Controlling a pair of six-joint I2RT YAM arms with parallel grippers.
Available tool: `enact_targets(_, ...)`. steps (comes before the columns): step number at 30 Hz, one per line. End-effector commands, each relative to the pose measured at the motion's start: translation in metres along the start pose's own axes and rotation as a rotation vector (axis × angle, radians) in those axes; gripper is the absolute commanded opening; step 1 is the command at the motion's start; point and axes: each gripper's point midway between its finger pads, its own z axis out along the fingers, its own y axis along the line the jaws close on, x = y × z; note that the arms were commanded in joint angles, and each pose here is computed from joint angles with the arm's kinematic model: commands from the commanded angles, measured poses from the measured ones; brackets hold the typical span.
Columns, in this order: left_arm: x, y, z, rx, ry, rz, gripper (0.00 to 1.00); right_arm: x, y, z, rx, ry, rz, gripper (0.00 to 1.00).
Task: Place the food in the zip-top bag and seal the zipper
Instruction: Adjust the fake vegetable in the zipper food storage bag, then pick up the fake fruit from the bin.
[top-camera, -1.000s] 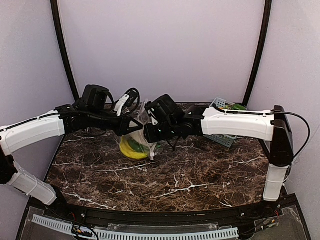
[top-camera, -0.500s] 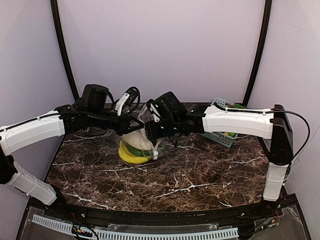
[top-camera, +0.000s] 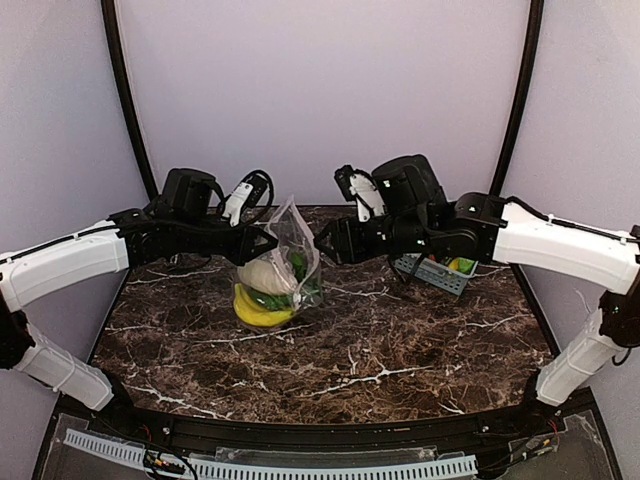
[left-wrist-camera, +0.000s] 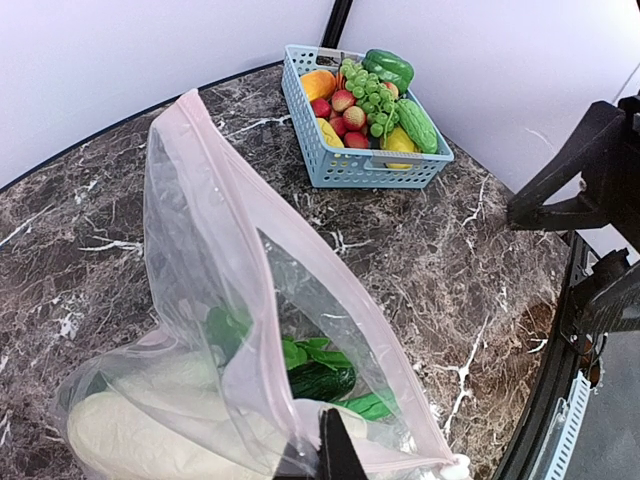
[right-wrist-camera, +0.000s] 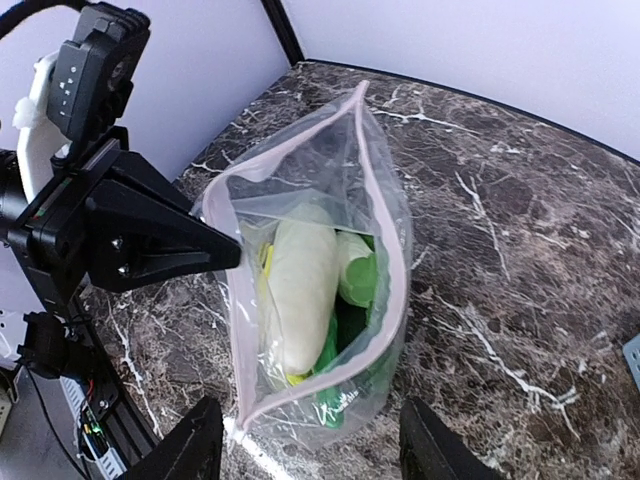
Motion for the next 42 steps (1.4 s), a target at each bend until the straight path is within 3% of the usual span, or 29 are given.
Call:
enact_targets(1,-0.007,0.002,-0.014,-0.022,-0.04,0.001,0.01,0.01,-0.036,-0.027,0.158,-0.005,-0.009,0.62)
enact_targets(12,-0.01,-0.008,-0.017,0.027,-0.061,0.009,0.01,0.043,-0.159,-0.075,0.525,0.07,0.148,0.69)
enact_targets(20,-0.01,-0.011,-0.016,0.049,-0.059,0.003,0.01,0.058,-0.251,-0.089,0.678,0.132,0.263,0.7)
enact_targets(34,-0.009,-0.016,-0.014,0.078,-0.057,-0.008,0.01,0.055,-0.371,-0.067,0.747,0.15,0.376,0.64)
enact_targets(42,-0.007,-0.016,-0.012,0.08,-0.051,-0.009,0.01,0.057,-0.404,-0.054,0.748,0.154,0.392,0.61)
